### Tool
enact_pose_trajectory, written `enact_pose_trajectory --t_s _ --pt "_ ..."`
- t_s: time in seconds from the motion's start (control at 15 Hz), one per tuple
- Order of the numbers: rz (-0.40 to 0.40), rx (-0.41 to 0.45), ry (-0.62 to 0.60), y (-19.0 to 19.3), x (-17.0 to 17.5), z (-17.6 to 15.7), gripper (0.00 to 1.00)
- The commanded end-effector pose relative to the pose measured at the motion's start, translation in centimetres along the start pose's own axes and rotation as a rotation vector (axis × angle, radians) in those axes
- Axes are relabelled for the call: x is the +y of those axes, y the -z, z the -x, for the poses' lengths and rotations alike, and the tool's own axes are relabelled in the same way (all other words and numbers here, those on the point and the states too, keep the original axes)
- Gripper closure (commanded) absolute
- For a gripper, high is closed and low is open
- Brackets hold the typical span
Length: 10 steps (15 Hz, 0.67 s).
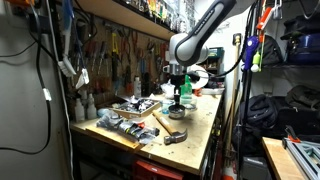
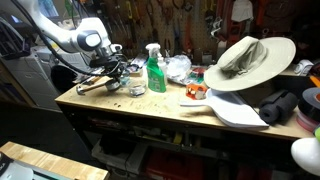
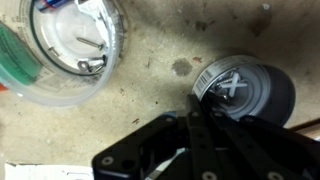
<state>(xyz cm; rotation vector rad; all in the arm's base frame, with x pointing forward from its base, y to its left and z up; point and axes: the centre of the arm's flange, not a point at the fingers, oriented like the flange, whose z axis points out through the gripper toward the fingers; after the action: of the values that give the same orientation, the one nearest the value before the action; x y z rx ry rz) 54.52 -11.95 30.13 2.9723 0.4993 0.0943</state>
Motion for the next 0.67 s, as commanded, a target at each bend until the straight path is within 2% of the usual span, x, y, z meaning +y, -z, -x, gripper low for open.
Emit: enact_pose_trajectory --t_s 0.0,0.4,0.6 --pt "0.07 -0.006 0.084 3.7 -2.2 1.7 0.98" --pt "0.146 0.003 0.15 6.9 -3.5 2.4 0.99" --pt "0.254 0.008 0.133 7.9 -3.2 2.2 0.99"
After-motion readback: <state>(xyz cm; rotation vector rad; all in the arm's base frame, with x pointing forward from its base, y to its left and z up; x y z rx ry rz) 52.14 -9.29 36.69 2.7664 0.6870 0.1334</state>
